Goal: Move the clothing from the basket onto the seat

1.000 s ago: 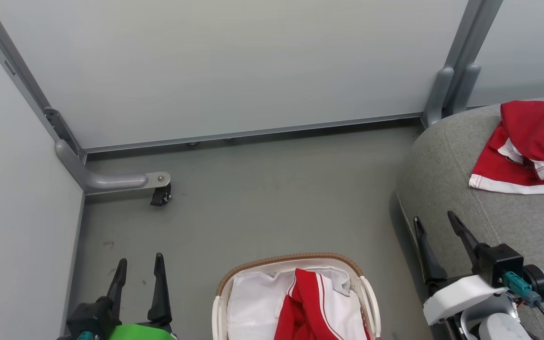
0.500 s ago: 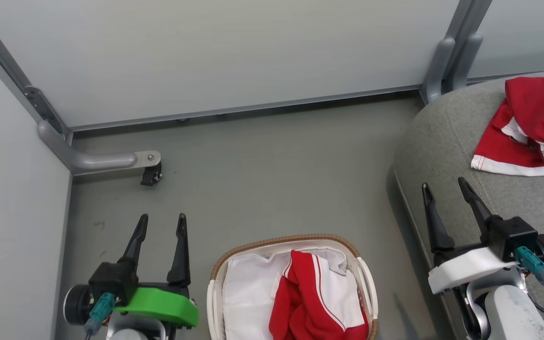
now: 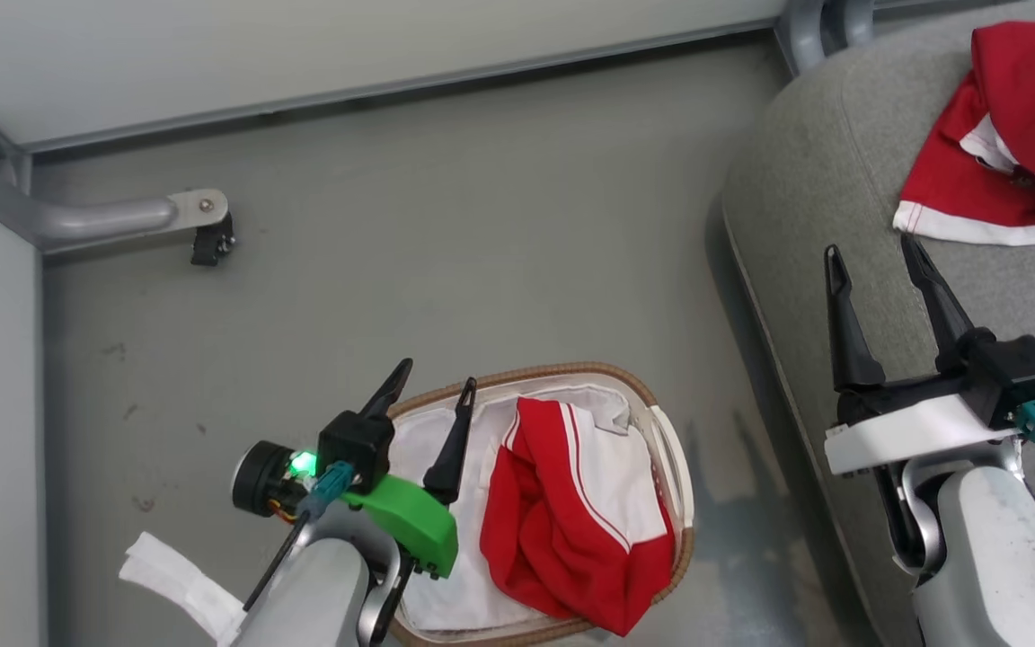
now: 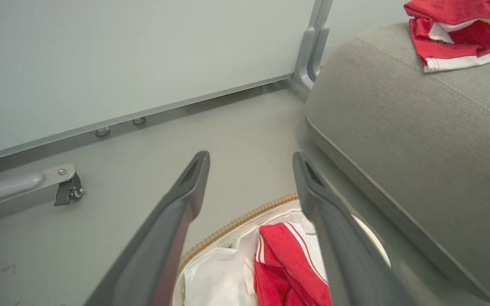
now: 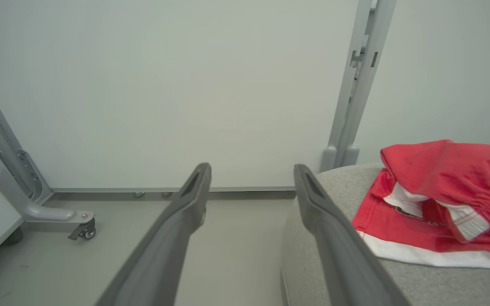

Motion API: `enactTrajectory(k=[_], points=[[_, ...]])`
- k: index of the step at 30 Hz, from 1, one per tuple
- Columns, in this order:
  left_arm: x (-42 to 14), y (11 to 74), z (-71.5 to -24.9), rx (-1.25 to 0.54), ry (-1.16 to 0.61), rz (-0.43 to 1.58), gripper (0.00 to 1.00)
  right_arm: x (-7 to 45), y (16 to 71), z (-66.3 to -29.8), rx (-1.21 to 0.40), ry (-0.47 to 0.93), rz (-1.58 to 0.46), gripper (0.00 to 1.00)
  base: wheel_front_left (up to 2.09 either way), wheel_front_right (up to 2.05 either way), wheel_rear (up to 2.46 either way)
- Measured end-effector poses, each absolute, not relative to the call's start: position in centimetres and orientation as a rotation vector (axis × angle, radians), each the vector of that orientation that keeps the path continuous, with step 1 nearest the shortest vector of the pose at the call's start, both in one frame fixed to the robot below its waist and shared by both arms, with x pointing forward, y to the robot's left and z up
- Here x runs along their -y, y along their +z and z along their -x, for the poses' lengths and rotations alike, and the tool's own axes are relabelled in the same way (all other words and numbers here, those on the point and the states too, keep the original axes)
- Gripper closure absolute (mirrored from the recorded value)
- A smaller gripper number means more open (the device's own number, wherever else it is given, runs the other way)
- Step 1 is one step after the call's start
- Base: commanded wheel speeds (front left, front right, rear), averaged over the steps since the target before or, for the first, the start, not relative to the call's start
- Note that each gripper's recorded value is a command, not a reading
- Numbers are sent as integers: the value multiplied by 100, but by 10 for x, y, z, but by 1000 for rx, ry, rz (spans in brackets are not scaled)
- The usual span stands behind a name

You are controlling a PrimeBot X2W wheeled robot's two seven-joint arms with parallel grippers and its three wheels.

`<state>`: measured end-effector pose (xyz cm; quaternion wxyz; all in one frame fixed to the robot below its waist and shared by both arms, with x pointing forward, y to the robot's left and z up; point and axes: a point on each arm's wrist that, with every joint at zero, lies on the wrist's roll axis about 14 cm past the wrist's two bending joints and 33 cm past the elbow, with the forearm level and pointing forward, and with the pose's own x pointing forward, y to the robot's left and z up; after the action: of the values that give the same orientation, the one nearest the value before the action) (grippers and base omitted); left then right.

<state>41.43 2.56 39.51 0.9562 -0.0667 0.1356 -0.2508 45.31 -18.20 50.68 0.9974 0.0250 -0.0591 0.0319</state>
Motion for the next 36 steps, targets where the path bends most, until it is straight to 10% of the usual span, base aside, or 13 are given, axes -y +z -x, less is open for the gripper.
enactTrajectory(k=[36], points=[[76,142,-365,-1053,-736,300,0,222,369,-486,-175,-6,-1,0,0,0,0]])
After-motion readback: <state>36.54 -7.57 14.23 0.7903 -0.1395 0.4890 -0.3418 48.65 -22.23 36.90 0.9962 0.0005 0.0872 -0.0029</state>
